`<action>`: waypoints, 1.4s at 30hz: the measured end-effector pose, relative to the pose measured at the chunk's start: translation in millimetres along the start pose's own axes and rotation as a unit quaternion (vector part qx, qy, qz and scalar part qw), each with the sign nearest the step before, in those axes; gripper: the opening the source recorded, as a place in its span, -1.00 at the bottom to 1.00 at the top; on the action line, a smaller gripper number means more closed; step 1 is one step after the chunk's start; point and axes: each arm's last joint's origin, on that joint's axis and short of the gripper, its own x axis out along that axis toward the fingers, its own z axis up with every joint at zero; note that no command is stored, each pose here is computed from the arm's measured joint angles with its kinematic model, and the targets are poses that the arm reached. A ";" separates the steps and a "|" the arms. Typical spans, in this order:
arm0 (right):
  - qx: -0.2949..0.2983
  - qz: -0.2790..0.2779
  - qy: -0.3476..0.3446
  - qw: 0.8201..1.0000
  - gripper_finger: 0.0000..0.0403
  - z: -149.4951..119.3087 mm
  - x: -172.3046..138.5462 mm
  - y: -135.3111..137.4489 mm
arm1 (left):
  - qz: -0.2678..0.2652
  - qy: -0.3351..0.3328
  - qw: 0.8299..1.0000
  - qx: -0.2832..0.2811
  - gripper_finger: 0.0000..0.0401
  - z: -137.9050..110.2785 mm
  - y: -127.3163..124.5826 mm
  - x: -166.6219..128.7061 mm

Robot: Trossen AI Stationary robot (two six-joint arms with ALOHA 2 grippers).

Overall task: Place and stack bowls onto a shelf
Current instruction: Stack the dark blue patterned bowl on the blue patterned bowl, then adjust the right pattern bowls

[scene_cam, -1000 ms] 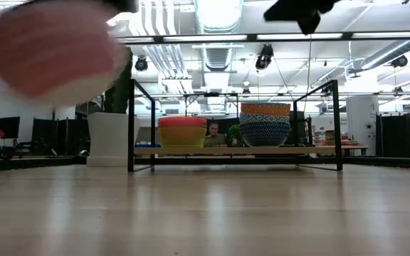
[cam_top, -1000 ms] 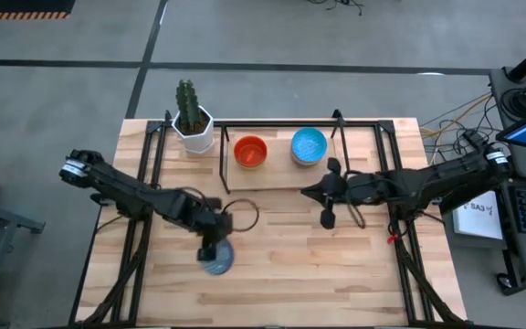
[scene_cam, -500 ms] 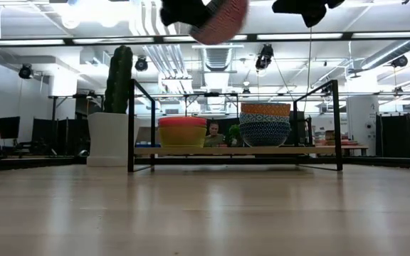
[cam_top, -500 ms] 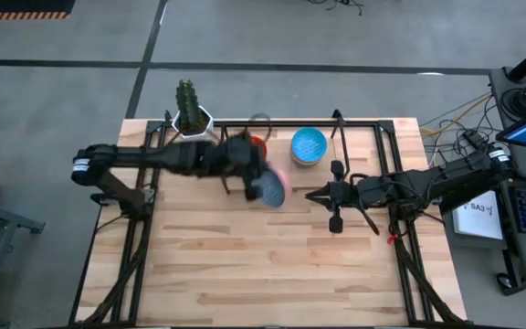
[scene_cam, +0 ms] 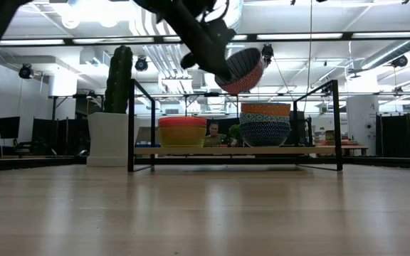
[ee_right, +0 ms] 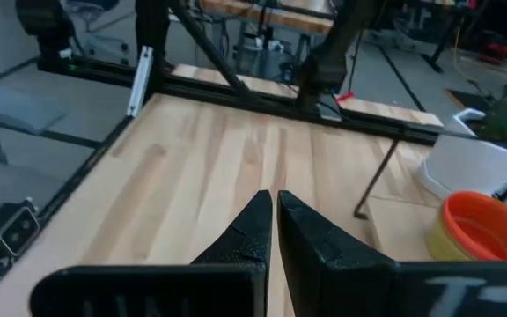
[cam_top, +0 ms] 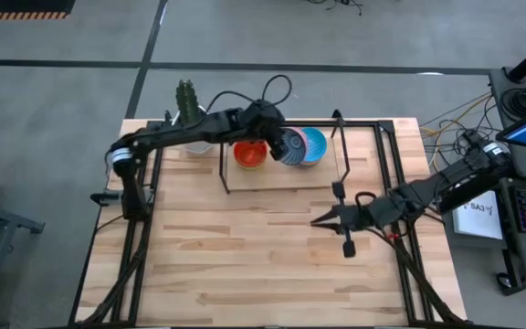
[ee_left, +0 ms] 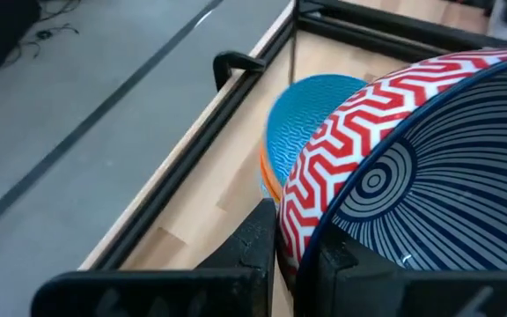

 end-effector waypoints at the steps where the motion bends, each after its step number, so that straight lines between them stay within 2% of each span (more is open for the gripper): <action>1: 0.000 -0.002 -0.004 1.000 -0.94 0.9 -0.8 2.2 | 0.002 0.002 1.000 0.002 -0.95 1.6 1.3 4.7; 15: 0.023 -0.014 -0.003 1.000 -0.94 -2.2 -4.8 14.3 | 0.015 -0.011 1.000 0.004 -0.95 26.1 6.7 40.0; 25: 0.044 -0.018 0.002 0.999 -0.94 -5.6 -4.0 14.6 | 0.018 0.046 0.999 0.004 -0.90 33.7 2.7 65.5; 33: 0.049 -0.018 0.002 0.999 -0.94 -6.1 -3.9 14.6 | 0.013 0.072 0.997 0.017 -0.76 34.8 -1.1 85.3; 42: 0.048 -0.018 0.006 0.999 -0.94 -7.1 -3.8 14.6 | -0.004 0.070 0.997 0.024 -0.46 36.4 -1.7 82.6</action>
